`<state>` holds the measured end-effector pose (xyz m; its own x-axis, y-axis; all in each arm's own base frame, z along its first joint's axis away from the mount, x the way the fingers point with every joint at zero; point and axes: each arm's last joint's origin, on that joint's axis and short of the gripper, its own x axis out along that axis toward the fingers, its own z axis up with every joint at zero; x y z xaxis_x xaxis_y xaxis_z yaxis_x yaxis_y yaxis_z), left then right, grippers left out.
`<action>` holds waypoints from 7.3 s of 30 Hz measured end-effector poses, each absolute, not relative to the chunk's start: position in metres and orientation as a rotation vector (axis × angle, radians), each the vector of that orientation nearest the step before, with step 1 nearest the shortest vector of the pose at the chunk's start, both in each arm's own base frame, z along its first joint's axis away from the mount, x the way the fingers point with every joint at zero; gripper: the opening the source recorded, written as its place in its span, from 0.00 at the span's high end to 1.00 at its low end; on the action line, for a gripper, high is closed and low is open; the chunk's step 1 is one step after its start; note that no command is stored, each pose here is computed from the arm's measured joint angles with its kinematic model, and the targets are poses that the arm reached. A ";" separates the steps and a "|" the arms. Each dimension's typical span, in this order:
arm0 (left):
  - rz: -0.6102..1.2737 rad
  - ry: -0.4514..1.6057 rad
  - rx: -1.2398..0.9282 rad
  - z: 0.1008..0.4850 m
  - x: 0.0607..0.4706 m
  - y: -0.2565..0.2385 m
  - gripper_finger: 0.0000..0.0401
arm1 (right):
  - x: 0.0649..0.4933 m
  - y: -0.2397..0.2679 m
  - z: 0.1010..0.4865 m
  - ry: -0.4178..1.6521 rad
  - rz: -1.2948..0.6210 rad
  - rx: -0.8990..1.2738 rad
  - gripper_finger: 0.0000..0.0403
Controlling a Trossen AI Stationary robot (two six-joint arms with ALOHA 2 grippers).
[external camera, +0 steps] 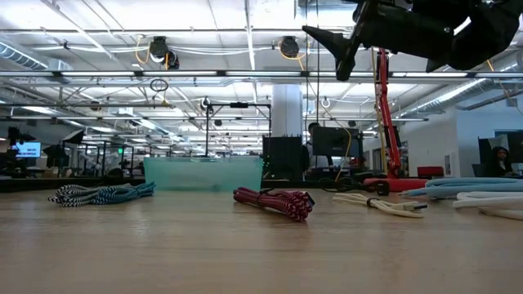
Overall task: Pick & Place USB Port
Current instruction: Put the brown HDMI cable into the green bin
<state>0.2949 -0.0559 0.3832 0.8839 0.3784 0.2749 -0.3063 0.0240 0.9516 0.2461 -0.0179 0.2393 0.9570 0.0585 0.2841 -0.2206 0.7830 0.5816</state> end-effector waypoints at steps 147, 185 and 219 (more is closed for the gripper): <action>-0.149 0.254 -0.643 0.287 0.267 0.083 0.37 | 0.219 -0.007 0.257 0.000 -0.033 0.309 0.88; -0.155 0.140 -0.504 0.291 0.284 0.061 0.17 | 0.219 0.003 0.261 -0.022 0.020 0.291 0.88; -0.146 0.073 -0.437 0.308 0.278 0.033 0.17 | 0.219 0.003 0.263 -0.050 0.002 0.276 0.88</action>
